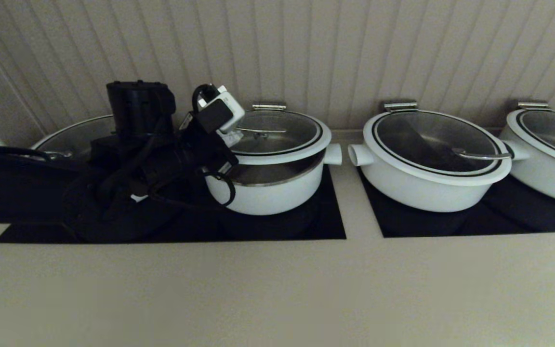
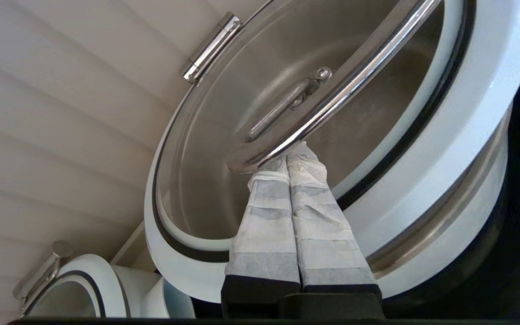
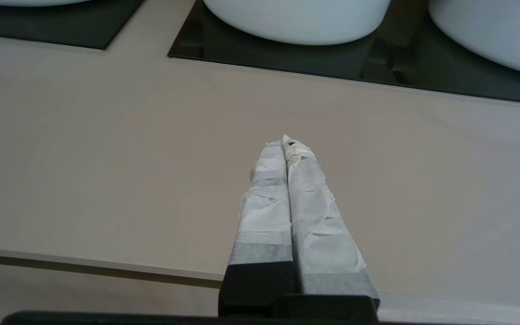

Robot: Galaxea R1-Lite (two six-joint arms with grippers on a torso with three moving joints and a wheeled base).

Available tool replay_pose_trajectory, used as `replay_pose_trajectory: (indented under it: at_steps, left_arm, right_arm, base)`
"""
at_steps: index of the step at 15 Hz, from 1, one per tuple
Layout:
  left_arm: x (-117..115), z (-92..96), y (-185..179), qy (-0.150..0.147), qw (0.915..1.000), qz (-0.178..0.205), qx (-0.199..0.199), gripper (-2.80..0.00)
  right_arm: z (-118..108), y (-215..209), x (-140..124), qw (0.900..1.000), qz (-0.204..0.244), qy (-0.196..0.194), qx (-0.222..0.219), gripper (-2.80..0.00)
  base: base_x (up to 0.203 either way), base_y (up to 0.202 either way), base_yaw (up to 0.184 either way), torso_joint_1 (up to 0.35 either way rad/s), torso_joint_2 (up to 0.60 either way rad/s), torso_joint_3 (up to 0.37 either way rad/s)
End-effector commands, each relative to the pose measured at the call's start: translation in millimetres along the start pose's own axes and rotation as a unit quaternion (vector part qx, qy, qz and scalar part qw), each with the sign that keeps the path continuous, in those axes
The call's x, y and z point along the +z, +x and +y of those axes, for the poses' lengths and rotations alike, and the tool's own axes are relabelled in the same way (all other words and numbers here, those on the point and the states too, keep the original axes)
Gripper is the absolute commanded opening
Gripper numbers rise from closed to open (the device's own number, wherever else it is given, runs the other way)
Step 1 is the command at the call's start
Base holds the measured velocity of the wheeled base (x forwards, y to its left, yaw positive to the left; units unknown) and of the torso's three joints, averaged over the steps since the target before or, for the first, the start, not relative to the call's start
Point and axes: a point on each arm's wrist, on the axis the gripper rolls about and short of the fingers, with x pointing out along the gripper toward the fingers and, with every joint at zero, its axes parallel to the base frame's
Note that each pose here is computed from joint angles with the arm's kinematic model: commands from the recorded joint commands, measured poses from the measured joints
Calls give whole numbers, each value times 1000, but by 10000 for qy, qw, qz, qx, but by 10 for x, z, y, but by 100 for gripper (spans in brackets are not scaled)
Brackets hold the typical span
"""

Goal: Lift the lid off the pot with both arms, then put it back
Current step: Open the food pot lid a small opening with the left arm

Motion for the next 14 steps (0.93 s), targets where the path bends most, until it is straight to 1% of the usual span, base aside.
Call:
replay_pose_trajectory:
  at_steps: [1, 4, 9, 14]
  left_arm:
    - [9, 8, 12, 23, 10000, -21, 20, -280]
    - [35, 30, -4, 24, 10000, -37, 43, -280]
    - [163, 138, 15, 34, 9998, -122, 122, -280]
    - [185, 156, -2, 51, 9998, -153, 142, -280]
  right_arm:
    - [0, 0, 0, 10000, -1, -5, 4, -280]
    - [0, 1, 0, 10000, 7, -4, 5, -280]
    - [0, 1, 0, 10000, 7, -4, 5, -280]
    - [0, 0, 0, 10000, -1, -5, 4, -280]
  base:
    - [0, 0, 0, 0, 0, 0]
    - [0, 0, 0, 0, 0, 0]
    - [0, 0, 0, 0, 0, 0]
    - [0, 0, 0, 0, 0, 0]
